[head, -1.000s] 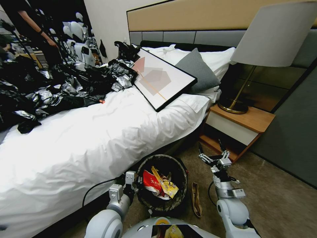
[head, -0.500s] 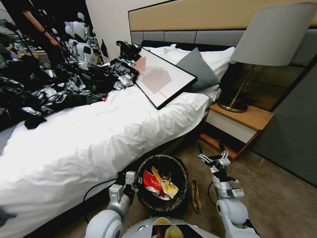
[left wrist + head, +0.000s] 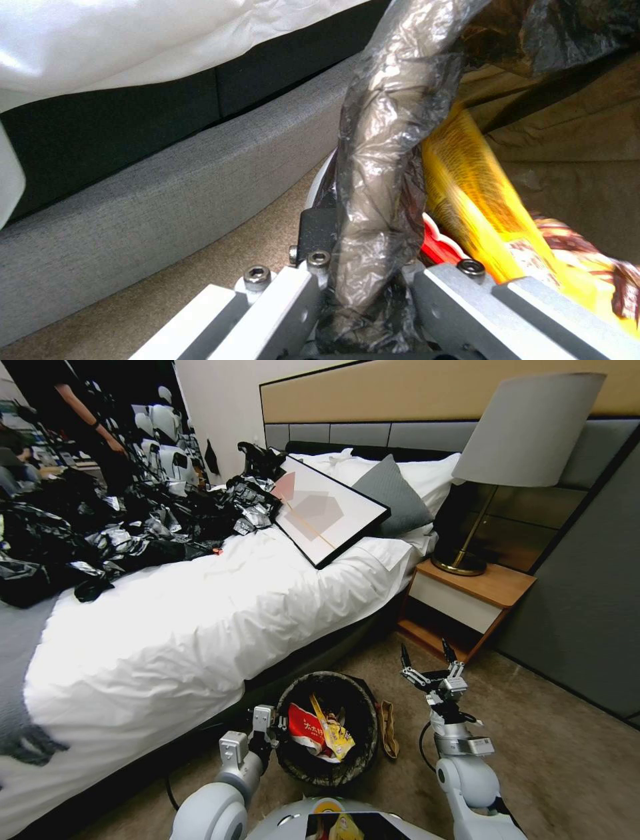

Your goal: Pick up the trash bin, then pick up the garbage from the floor and place it into the trash bin.

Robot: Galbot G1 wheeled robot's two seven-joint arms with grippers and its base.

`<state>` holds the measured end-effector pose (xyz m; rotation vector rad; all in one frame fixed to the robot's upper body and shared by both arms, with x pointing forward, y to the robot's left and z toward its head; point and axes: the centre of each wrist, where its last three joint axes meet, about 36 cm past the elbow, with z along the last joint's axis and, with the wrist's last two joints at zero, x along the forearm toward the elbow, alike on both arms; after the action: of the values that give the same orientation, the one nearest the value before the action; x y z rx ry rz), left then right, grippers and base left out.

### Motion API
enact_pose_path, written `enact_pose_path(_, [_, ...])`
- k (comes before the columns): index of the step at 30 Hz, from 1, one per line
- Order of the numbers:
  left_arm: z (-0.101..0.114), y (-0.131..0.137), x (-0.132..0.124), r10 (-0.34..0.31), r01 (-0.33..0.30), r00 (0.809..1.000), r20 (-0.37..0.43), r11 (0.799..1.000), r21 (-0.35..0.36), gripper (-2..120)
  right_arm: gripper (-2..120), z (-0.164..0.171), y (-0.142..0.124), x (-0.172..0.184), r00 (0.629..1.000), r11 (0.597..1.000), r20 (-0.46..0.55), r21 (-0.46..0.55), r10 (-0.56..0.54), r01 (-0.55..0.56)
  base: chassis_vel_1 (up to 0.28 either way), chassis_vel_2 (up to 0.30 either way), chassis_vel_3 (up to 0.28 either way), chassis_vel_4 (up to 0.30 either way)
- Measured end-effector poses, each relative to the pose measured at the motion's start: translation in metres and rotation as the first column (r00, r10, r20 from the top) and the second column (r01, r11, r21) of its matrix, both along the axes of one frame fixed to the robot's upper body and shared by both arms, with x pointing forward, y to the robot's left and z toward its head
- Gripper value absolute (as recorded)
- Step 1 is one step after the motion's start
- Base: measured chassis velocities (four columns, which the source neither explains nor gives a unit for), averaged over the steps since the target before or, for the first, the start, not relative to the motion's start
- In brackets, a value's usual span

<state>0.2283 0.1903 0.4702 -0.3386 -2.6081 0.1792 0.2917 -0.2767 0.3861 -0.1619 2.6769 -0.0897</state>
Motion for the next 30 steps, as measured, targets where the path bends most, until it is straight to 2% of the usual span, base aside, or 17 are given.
enact_pose_path(8, [0.0, 0.001, 0.0, 0.001, -0.001, 1.0, 0.001, 1.0, -0.001, 0, 100, -0.002, 0.003, 0.0, 1.0, 1.0, -0.01, -0.014, 0.001, -0.002, 0.0, 0.0, 0.0, 0.0])
enact_pose_path(14, [0.001, 0.003, 0.001, 0.007, -0.007, 1.0, 0.005, 1.0, 0.003, 0, 100, -0.004, 0.007, 0.001, 0.996, 1.0, -0.093, 0.006, -0.001, 0.001, 0.0, 0.0, 0.0, 0.0])
enact_pose_path(17, [0.003, 0.005, 0.002, 0.015, -0.015, 1.0, 0.013, 1.0, 0.007, 0, 100, -0.004, 0.012, 0.003, 0.963, 0.995, -0.266, 0.083, -0.037, 0.061, 0.0, 0.0, 0.0, 0.0])
enact_pose_path(18, [0.003, 0.005, 0.002, 0.015, -0.015, 1.0, 0.013, 1.0, 0.007, 0, 100, -0.004, 0.012, 0.003, 0.963, 0.995, -0.266, 0.083, -0.037, 0.061, 0.0, 0.0, 0.0, 0.0])
enact_pose_path(20, [0.003, 0.007, 0.003, 0.019, -0.02, 1.0, 0.017, 1.0, 0.008, 0, 100, -0.008, 0.011, 0.005, 0.931, 0.991, -0.362, 0.103, -0.04, 0.083, 0.0, 0.0, 0.0, 0.0])
enact_pose_path(22, [0.004, 0.007, 0.003, 0.021, -0.021, 1.0, 0.018, 1.0, 0.009, 0, 100, -0.01, 0.01, 0.006, 0.924, 0.991, -0.38, 0.102, -0.039, 0.084, 0.0, 0.0, 0.0, 0.0])
enact_pose_path(24, [0.004, 0.009, 0.004, 0.023, -0.024, 1.0, 0.02, 1.0, 0.011, 0, 100, -0.022, 0.007, 0.007, 0.885, 0.992, -0.464, 0.096, -0.028, 0.082, 0.0, 0.0, 0.0, 0.0])
enact_pose_path(26, [0.004, 0.009, 0.004, 0.023, -0.024, 1.0, 0.02, 1.0, 0.011, 0, 100, -0.025, 0.006, 0.007, 0.876, 0.992, -0.482, 0.093, -0.026, 0.08, 0.0, 0.0, 0.0, 0.0])
enact_pose_path(29, [0.005, 0.009, 0.004, 0.021, -0.021, 0.999, 0.024, 1.0, 0.01, 0, 100, -0.039, 0.005, 0.003, 0.834, 0.995, -0.552, 0.066, -0.022, 0.07, 0.0, 0.0, 0.0, 0.0])
enact_pose_path(30, [0.005, 0.009, 0.004, 0.021, -0.021, 0.999, 0.024, 1.0, 0.01, 0, 100, -0.039, 0.005, 0.003, 0.834, 0.995, -0.552, 0.066, -0.022, 0.07, 0.0, 0.0, 0.0, 0.0])
